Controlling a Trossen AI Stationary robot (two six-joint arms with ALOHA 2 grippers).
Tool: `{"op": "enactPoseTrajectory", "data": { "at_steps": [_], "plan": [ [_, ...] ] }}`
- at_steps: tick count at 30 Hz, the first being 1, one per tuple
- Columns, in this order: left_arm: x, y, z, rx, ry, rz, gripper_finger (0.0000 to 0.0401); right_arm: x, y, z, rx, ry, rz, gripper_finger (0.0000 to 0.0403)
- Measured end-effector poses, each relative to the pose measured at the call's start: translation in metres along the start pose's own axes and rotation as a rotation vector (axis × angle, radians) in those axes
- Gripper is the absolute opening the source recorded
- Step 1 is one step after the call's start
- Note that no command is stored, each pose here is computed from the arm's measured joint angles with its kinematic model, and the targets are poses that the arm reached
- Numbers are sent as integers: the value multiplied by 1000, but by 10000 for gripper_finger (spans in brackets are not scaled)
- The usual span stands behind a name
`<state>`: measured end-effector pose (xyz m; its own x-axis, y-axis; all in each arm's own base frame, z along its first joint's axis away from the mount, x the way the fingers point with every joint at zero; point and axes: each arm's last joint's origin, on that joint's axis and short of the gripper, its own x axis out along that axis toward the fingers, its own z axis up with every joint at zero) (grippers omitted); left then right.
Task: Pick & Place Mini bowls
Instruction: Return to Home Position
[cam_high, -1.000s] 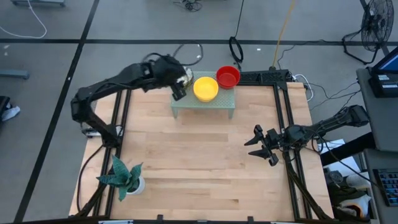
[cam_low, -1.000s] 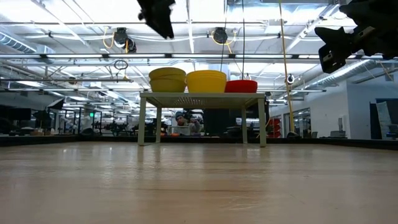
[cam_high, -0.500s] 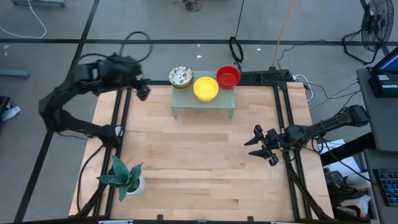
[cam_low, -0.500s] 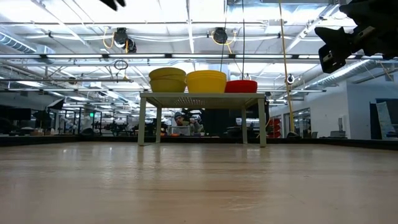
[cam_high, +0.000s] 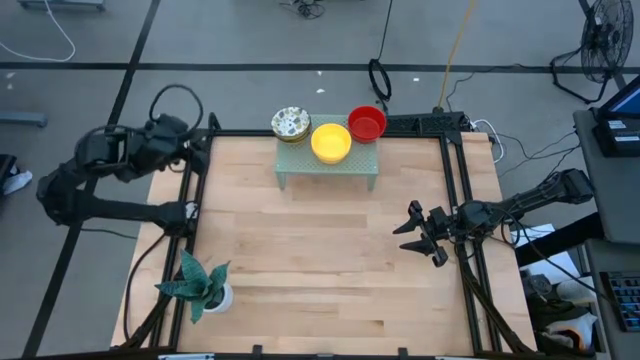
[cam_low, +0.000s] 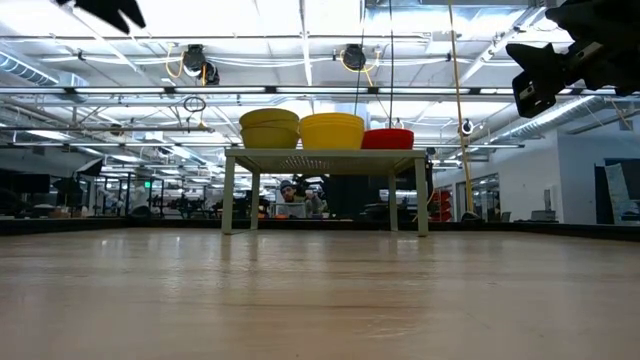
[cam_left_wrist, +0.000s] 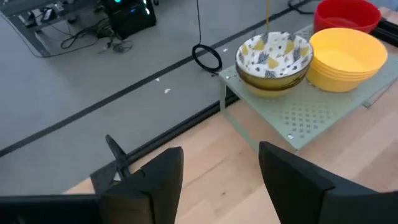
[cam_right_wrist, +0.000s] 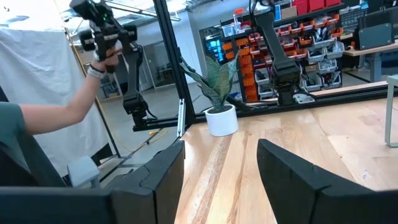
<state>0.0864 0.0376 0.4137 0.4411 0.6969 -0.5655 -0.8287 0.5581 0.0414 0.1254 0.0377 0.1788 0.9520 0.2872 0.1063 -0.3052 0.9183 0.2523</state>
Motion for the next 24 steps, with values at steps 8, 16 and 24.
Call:
{"op": "enactPoseTrajectory", "data": {
  "at_steps": [8,16,24],
  "plan": [
    [34,-7,-47,-61,-67,-41,214,0,0,0,0,0,0,190],
    [83,-37,-77,-52,-231,-135,214,0,0,0,0,0,0,189],
    [120,-51,-112,-110,-374,-188,214,0,0,0,0,0,0,188]
  ]
}}
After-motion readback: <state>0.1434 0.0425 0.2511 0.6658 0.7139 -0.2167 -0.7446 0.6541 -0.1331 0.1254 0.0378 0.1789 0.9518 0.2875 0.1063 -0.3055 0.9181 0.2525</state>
